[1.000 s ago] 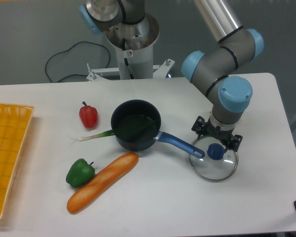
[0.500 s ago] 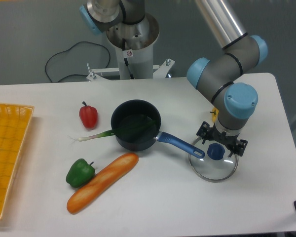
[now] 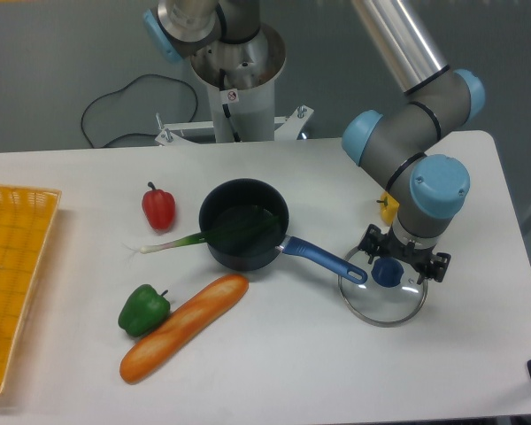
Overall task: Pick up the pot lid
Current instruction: 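Lower the gripper over the blue knob of the glass lid, then close the gripper on the blue knob of the glass lid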
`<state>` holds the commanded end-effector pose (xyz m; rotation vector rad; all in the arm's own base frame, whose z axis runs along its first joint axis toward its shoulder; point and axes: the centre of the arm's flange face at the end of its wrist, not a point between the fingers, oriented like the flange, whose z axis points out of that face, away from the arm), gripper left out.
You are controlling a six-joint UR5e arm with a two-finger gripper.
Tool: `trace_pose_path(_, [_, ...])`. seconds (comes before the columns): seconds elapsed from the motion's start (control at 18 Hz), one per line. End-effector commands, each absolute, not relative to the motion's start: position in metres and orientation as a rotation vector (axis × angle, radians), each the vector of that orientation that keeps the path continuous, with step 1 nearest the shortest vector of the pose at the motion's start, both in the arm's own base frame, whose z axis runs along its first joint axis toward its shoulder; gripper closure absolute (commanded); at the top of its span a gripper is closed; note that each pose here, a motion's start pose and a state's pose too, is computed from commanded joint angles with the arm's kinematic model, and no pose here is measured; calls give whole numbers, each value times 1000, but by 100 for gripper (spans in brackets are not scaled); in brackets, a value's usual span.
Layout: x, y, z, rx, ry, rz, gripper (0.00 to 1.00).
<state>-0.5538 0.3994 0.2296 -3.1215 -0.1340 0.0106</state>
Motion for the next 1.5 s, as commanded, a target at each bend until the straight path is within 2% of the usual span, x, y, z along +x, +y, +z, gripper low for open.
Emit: trace_pose_path(1.5, [-554, 395, 212, -3135, -144, -11, 0])
